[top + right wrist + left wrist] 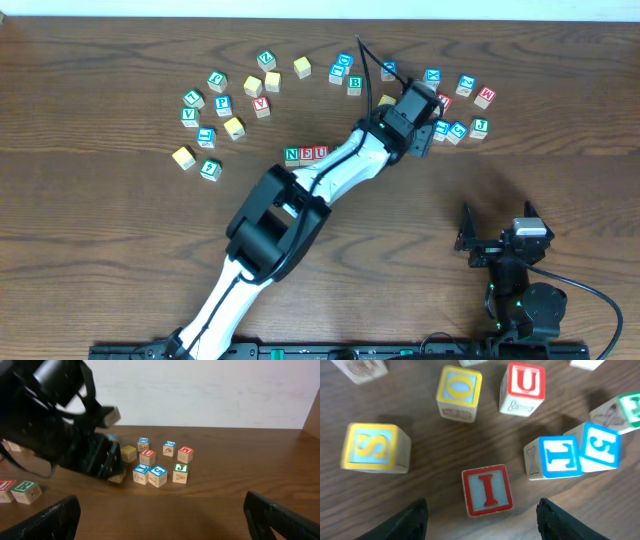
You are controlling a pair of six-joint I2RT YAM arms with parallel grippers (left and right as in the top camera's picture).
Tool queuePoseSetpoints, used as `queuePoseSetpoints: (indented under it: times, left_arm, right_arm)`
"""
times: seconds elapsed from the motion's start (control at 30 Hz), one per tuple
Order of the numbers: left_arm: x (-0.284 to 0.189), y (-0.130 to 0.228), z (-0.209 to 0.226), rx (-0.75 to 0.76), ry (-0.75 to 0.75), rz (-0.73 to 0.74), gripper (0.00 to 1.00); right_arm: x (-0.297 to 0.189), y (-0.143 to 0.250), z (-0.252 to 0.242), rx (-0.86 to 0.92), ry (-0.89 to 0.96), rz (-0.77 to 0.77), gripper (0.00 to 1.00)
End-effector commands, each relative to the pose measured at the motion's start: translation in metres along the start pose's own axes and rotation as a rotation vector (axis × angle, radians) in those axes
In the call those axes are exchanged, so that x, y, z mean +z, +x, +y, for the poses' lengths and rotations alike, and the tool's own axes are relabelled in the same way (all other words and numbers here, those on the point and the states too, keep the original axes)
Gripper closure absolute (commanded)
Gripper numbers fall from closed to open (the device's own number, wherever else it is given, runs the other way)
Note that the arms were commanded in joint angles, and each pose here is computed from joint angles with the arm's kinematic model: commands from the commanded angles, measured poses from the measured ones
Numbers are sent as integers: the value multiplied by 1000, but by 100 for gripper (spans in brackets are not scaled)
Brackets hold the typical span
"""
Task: Spell out NEURIPS
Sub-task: 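Move the left gripper over the red I block on the right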
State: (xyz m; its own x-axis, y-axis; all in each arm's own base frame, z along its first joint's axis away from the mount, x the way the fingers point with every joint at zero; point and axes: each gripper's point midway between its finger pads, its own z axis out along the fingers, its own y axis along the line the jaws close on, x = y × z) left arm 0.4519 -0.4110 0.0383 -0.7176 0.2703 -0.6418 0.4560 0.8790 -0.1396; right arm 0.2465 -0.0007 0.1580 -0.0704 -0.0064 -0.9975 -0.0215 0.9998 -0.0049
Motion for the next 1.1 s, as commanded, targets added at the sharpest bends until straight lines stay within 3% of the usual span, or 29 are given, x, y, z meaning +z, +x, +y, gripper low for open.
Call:
queuePoseSetpoints:
  times: [0.0,0.13,0.43,0.8,1.07]
  left_arm:
    - [15,6,2,16,-22,1,31]
    - [21,6,1,15,-16,-14,33]
    - [22,-1,-1,12,-7,-43,58]
    - [21,1,0,13,-11,-36,65]
    - [8,11,18,19,-112,27,65]
  right_arm:
    - [0,0,0,9,0,-1,1]
    - [0,0,0,9,0,-1,1]
    - [0,0,0,9,0,-1,1]
    - [0,0,0,9,0,-1,1]
    - [0,0,0,9,0,-1,1]
